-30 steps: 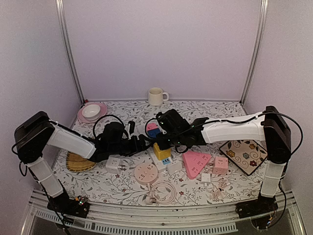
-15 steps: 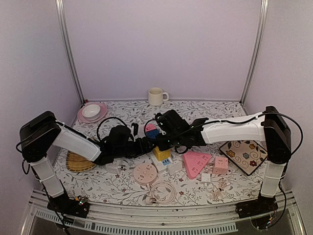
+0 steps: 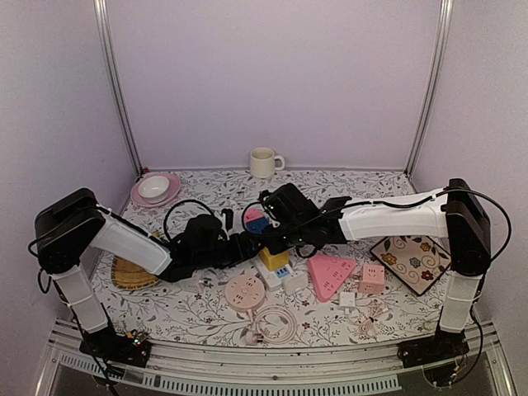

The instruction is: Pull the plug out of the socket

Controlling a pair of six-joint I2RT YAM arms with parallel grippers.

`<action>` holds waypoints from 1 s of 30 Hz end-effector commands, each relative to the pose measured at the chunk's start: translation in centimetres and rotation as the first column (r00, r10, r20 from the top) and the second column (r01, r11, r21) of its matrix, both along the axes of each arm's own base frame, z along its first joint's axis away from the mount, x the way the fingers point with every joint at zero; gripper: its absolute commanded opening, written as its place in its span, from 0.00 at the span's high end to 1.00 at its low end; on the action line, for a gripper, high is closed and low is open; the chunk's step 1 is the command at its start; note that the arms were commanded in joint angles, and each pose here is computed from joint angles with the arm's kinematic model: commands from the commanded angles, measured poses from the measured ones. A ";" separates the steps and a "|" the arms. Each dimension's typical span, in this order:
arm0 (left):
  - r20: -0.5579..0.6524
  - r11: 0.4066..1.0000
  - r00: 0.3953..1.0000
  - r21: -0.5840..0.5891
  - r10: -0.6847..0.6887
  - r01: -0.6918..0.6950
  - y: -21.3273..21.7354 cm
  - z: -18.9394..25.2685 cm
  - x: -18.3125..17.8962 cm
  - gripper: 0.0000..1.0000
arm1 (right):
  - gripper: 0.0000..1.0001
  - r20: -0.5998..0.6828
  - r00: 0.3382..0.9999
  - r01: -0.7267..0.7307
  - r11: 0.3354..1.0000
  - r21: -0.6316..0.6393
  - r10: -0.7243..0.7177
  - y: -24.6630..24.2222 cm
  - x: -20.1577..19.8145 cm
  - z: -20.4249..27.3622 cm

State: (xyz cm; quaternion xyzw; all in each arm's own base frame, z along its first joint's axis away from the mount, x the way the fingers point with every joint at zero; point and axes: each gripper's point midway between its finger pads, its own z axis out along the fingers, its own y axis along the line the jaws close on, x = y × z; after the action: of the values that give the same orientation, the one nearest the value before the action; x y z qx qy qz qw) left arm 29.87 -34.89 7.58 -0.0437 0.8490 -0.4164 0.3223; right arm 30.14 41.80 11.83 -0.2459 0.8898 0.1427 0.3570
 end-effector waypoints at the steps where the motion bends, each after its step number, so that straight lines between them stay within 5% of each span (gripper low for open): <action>1: -0.083 0.993 0.997 0.114 0.004 0.006 1.2 -4.4 -1.7 0.37 | 0.96 0.115 0.993 -0.053 0.993 0.109 0.040 2.2 0.4 6.6; 18: -0.072 0.993 0.997 0.117 0.003 0.005 1.0 -4.3 -2.2 0.37 | 0.97 0.114 0.993 -0.061 0.984 0.165 0.042 1.7 0.3 8.4; 30: -0.011 0.992 1.000 0.123 -0.001 0.002 1.2 -2.3 -1.9 0.37 | 0.96 0.017 0.988 0.149 0.966 0.212 -0.156 -9.2 7.1 6.5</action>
State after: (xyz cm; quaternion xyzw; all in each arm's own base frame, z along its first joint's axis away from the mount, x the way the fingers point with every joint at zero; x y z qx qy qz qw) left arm 29.51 -34.88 7.58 -0.0488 0.8469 -0.4086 0.3367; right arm 35.45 36.03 18.21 -0.1823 0.8763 0.1846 0.4059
